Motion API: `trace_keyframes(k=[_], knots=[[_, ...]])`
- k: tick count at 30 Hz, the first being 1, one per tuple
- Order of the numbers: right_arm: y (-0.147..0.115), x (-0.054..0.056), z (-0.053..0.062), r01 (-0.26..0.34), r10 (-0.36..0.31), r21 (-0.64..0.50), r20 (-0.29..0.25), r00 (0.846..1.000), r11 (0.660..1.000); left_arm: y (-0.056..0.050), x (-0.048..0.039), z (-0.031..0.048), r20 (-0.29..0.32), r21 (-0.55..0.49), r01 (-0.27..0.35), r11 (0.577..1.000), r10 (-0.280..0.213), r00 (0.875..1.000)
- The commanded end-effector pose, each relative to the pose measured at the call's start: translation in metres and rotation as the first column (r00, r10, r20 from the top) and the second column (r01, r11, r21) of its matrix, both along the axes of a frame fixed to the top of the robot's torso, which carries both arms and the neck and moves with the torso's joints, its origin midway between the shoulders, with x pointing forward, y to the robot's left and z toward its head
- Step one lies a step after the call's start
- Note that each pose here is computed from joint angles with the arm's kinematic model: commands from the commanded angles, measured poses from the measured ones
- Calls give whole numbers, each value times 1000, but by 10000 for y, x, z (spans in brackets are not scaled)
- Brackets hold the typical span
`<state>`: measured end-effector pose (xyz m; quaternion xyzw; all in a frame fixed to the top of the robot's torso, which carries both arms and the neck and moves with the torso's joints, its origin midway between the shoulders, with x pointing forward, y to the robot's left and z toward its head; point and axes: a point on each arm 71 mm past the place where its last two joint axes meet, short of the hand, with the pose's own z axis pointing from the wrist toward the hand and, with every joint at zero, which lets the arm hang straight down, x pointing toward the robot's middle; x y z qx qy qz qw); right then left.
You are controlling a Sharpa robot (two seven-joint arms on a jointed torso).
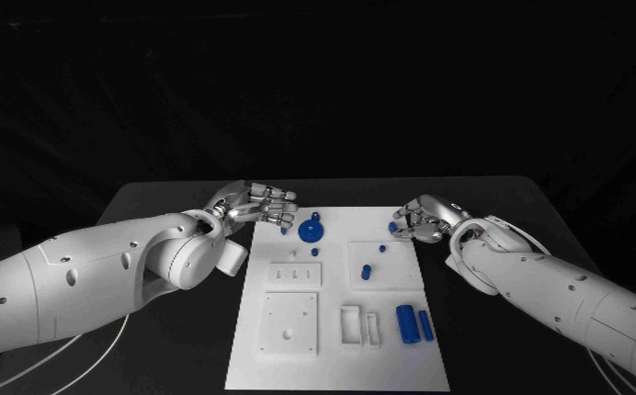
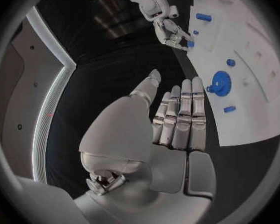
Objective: Assemble the parts on the task board
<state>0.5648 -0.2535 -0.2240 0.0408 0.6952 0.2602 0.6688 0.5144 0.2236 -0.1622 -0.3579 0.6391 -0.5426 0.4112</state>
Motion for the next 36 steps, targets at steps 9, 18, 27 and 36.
trace_keyframes(k=[9,18,27,36], knots=[[63,2,-34,-26,26,-6,-31,999,1000,-32,-6,9,7,-5,21,1000,-21,1000],[94,16,-59,-28,28,-8,-37,999,1000,-38,-2,9,7,-4,22,1000,-22,1000],[100,24,-67,-23,23,-7,-31,999,1000,-31,-5,8,6,-3,20,1000,-20,1000],[92,28,-62,-15,14,-6,-17,1000,1000,-30,-4,8,5,-2,19,1000,-19,1000]])
